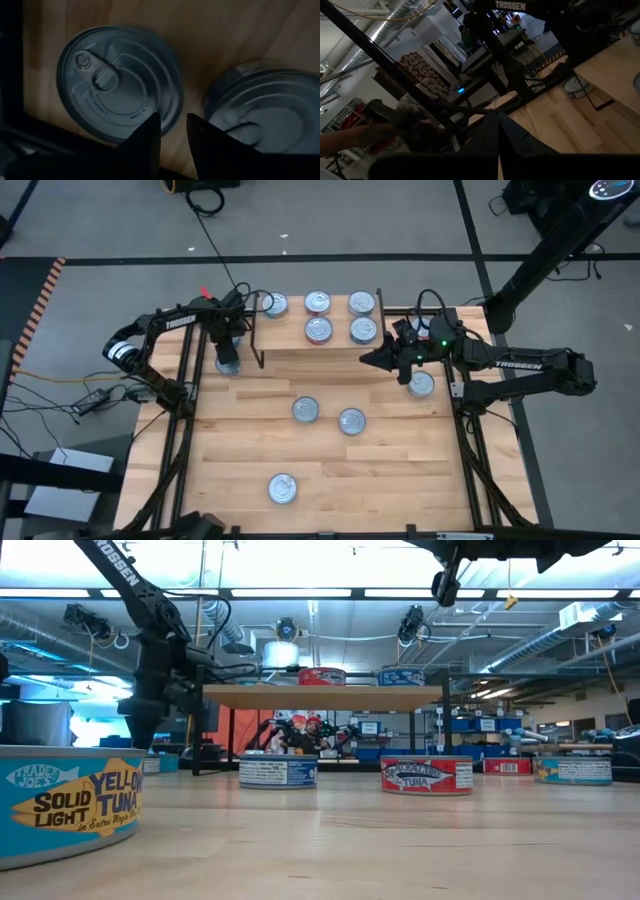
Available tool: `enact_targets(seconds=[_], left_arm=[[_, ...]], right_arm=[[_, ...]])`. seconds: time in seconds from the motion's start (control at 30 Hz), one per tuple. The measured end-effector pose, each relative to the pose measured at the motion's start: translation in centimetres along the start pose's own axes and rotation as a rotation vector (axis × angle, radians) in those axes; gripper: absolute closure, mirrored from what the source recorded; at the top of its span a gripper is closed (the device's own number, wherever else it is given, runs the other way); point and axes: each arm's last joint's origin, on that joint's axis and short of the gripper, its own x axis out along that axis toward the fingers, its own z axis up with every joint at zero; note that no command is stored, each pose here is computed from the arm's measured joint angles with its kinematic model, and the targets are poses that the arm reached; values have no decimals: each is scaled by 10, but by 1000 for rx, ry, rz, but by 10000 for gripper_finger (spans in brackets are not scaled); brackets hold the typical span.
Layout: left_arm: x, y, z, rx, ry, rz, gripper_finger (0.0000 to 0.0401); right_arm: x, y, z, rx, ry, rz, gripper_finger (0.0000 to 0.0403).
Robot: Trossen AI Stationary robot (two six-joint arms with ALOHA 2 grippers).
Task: Stack canned seafood by type on shelf
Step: Put the top left yellow and blue tuna can on the shelf aligned with the other yellow and blue tuna can
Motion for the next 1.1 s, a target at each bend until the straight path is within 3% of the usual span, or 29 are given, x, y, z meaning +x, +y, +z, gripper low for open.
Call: enact_targets(seconds=[0.33,0.6,1.1], left_arm=[[7,-1,10,28,12,47,308],[8,-1,11,39,0,42,392],[-26,5,13,-69,68,-52,400]], right_arm=[[0,2,3,4,-29,23,398],[0,2,3,4,-29,23,398],[0,2,3,-23,-29,22,398]])
